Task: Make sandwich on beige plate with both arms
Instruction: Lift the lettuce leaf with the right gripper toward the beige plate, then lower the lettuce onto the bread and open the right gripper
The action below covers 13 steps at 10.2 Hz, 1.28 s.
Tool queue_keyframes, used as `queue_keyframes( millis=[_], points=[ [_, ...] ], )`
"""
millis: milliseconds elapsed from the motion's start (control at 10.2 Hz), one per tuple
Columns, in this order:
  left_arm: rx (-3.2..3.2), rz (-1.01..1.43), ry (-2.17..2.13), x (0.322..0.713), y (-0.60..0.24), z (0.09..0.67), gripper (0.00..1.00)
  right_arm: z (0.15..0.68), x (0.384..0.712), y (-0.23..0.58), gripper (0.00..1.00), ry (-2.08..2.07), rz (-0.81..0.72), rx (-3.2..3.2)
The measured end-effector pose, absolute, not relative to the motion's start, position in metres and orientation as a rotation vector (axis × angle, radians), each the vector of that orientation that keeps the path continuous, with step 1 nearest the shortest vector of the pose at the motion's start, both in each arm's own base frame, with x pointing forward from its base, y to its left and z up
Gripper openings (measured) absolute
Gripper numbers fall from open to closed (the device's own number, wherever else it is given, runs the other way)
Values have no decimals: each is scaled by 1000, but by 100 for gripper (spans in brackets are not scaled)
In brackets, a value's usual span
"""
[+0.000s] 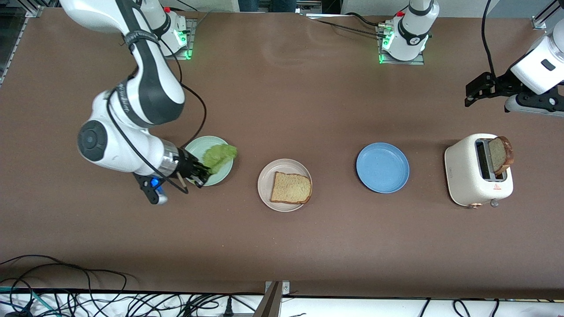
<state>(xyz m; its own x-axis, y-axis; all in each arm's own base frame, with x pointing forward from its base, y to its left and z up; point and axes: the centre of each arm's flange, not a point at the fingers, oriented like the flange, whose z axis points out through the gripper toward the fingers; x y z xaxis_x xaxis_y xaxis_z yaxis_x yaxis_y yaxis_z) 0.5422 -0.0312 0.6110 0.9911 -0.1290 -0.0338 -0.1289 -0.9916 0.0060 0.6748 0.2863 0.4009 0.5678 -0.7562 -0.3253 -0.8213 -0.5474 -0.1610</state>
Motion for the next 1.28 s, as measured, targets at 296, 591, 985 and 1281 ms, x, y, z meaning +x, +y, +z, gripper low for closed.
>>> queue_keyframes(
  millis=[296, 591, 985, 1281],
  points=[
    [3131, -54, -201, 543, -31, 611, 100, 364, 668, 355, 10, 1465, 337, -2315],
    [3131, -54, -201, 543, -31, 611, 100, 314, 658, 420, 10, 1506, 352, -2174],
    [3131, -54, -201, 543, -31, 611, 100, 250, 651, 439, 10, 1534, 382, -2154],
    [3130, -55, -201, 543, -31, 611, 100, 231, 646, 442, 10, 1544, 403, -2169]
  ],
)
